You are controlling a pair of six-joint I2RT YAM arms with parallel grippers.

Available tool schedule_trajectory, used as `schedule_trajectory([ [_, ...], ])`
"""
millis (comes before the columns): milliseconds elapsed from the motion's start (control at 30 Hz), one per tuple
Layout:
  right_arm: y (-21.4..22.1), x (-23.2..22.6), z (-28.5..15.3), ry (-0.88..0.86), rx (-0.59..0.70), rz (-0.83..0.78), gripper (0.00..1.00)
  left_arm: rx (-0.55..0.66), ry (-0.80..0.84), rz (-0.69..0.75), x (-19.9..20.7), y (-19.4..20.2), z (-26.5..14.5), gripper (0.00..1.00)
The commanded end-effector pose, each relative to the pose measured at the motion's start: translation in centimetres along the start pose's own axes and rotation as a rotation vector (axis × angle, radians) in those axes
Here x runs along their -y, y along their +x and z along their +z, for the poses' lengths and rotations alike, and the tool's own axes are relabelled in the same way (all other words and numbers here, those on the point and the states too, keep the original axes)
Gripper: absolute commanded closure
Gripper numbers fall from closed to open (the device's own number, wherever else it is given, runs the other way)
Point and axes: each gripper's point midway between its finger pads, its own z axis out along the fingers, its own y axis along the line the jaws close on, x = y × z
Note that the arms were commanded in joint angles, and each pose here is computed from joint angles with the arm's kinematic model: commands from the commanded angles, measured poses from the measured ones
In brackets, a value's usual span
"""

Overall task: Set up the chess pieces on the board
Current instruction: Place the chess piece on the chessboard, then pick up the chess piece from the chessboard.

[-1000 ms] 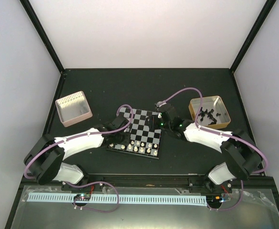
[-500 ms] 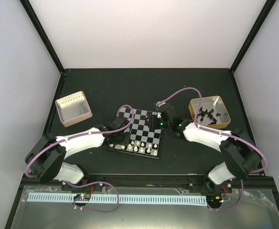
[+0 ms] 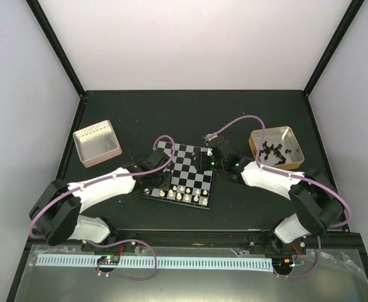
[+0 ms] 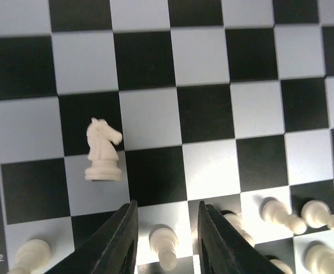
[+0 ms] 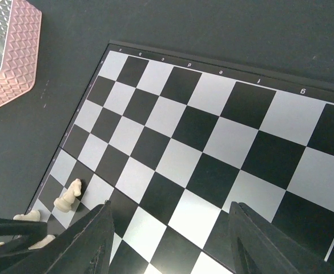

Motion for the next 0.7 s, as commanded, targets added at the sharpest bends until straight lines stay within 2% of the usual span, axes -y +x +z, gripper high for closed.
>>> schedule_trajectory([
  [0, -0.8, -0.4, -0.1, -0.011, 0.015, 0.002, 0.44, 0.111, -0.016, -0.009, 0.4, -3.2, -2.6, 0.66],
  [133, -0.7, -0.5, 0.0, -0.015, 0.010, 0.002, 0.45, 0.145, -0.064, -0.026, -0.5, -4.2, -3.1, 0.54],
  [233, -0.6, -0.6, 0.1, -0.020, 0.006, 0.004, 0.45, 0.139, -0.088, -0.045, -1.2, -4.6, -2.7, 0.52],
  [367, -0.4, -0.5, 0.0, -0.020, 0.000, 0.006, 0.45, 0.105, -0.118, -0.063, -1.8, -4.4, -1.5, 0.52],
  [567, -0.1, -0.6, 0.0, -0.033, -0.009, 0.011, 0.47, 0.065, -0.137, -0.071, -2.6, -4.1, -0.3, 0.62],
  [667, 0.0, -0.7, 0.1, -0.039, -0.013, 0.013, 0.48, 0.050, -0.126, -0.065, -2.6, -3.9, 0.2, 0.63],
])
